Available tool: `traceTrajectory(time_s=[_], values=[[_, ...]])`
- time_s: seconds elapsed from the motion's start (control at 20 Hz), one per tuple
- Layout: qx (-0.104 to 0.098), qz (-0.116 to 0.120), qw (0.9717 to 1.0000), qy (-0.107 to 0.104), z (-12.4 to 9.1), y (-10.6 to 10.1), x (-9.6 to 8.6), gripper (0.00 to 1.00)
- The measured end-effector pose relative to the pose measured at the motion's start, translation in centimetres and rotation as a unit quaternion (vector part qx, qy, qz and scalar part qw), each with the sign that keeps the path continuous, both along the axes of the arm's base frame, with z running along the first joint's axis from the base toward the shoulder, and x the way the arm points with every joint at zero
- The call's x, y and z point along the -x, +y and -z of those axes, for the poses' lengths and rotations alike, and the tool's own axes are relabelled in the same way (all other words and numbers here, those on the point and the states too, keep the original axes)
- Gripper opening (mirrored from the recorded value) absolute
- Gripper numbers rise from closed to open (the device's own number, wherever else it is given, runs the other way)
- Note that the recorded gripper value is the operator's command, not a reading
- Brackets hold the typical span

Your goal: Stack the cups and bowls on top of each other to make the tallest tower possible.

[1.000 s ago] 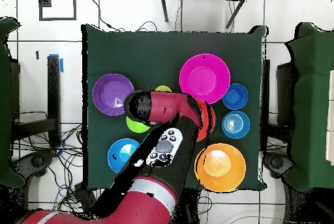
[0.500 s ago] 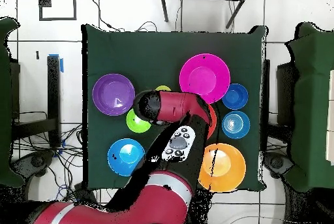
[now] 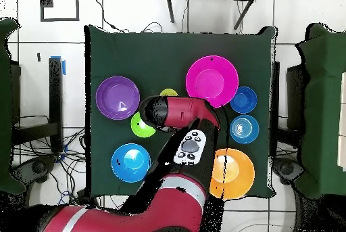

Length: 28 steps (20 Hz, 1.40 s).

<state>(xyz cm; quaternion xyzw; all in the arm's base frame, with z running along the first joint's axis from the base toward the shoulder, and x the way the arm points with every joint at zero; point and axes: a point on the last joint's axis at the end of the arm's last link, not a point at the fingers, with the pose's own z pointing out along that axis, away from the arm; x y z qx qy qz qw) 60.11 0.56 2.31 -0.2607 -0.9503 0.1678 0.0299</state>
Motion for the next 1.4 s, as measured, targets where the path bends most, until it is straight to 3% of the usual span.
traceTrajectory(time_s=[0.3, 0.9, 1.4], values=[[-0.023, 0.008, 0.9997, -0.001, -0.3, 0.5, 0.1, 1.0], [-0.029, 0.01, 0.9994, -0.019, -3.3, 1.0, -1.0, 1.0], [-0.045, 0.005, 0.9988, -0.017, -1.8, 2.1, -0.9, 1.0]])
